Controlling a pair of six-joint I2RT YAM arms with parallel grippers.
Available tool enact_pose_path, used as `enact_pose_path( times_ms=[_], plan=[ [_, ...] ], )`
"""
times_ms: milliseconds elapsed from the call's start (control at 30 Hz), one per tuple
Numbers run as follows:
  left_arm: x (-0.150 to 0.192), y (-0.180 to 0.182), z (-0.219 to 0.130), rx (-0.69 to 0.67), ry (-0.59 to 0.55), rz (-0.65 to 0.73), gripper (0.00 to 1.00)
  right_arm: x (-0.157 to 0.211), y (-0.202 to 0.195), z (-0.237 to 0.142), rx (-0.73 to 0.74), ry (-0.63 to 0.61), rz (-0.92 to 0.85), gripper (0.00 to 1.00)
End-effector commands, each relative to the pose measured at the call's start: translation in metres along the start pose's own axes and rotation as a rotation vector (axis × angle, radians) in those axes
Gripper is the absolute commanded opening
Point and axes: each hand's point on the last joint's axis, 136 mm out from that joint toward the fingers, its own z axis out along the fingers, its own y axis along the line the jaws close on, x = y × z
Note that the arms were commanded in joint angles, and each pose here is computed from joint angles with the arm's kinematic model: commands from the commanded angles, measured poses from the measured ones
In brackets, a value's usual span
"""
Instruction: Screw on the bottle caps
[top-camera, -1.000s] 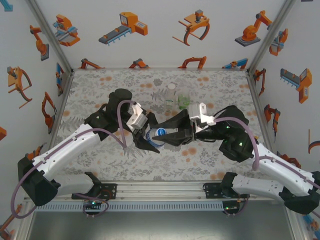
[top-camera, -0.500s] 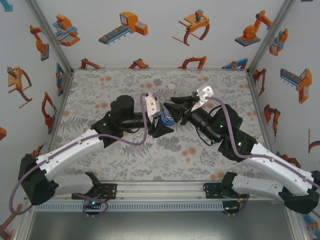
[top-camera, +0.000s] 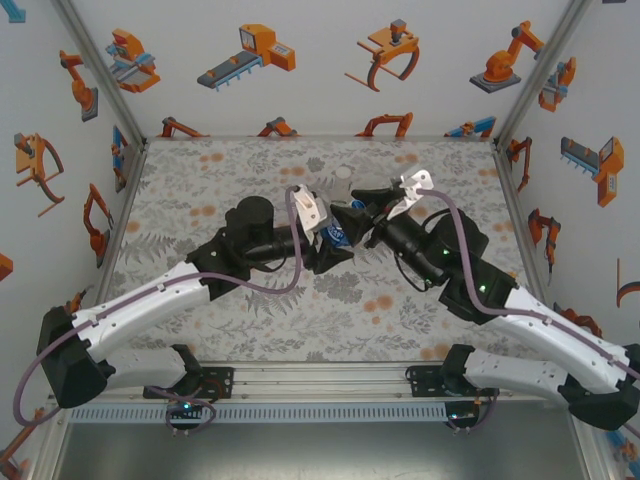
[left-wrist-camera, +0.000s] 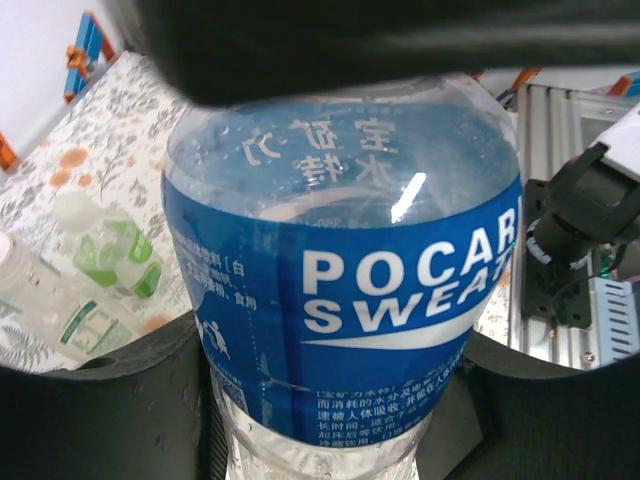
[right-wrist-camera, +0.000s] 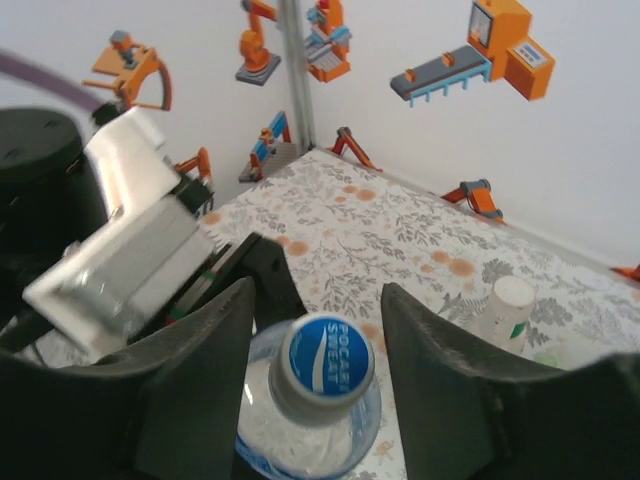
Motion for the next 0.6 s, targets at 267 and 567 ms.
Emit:
enact_pose_path(
  times_ms=[267, 567],
  plan=[
    [-0.037, -0.092, -0.036, 0.624, -0.118, 0.04, 0.0, -0.052, 0.067, -0.06, -0.445, -0.129, -0.043, 0.54],
    [-0.042, -0.112, -0.052, 0.779, -0.147, 0.054, 0.0, -0.052, 0.101, -0.069, -0.667, -0.111, -0.014, 0.5]
  ],
)
